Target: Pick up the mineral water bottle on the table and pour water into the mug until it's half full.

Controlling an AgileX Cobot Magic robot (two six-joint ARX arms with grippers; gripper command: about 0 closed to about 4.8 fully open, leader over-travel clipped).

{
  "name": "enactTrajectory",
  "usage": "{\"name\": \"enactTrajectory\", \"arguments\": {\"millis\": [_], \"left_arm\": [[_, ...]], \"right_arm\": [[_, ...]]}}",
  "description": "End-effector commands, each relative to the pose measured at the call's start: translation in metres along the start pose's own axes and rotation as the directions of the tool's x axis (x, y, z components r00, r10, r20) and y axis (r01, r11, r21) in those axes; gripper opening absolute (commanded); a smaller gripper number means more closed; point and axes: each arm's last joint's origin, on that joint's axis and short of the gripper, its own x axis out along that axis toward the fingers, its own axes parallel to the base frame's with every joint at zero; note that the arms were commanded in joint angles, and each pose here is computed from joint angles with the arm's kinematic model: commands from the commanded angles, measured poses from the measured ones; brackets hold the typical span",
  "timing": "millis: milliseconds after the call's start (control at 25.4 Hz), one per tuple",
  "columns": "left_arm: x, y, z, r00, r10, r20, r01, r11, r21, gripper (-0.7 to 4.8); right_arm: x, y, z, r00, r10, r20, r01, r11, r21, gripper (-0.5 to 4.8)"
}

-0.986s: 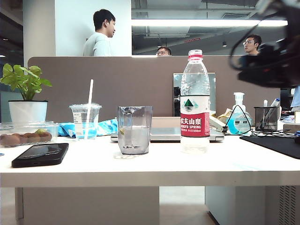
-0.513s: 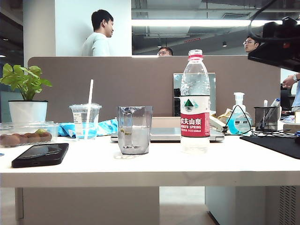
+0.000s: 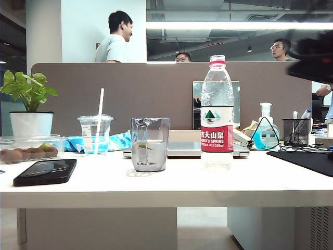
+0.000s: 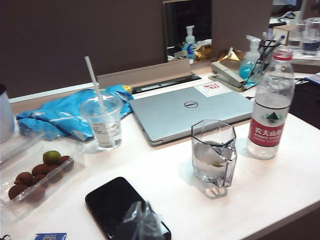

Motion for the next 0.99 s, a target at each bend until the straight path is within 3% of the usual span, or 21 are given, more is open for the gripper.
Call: {"name": "enactTrajectory", "arguments": {"millis": [39,355,513,986], "left_arm": [[-0.001,0.0,0.002,1.0,-0.004,0.015,0.004,1.0,0.004,-0.04],[-0.001,0.0,0.002,1.0,-0.005,0.015,0.005,1.0,0.004,-0.04],[-0.001,0.0,0.002,1.0,-0.006,0.015,0.006,1.0,0.004,-0.04],[-0.001,0.0,0.002,1.0,-0.006,0.015,0.006,1.0,0.004,-0.04]], "right_arm": [[-0.013,-0.012,0.003,0.997,-0.048,-0.062,0.048,0.999,-0.006,-0.05],[-0.046,-0.029,0.018,0.979,-0.2,0.031,0.201,0.979,-0.018,-0.05],[-0.065,-0.025,-0.003,0.971,-0.207,0.121,0.211,0.977,-0.021,-0.05],[-0.078,-0.022,-0.019,0.976,-0.215,-0.033,0.215,0.977,-0.012,-0.05]]}}
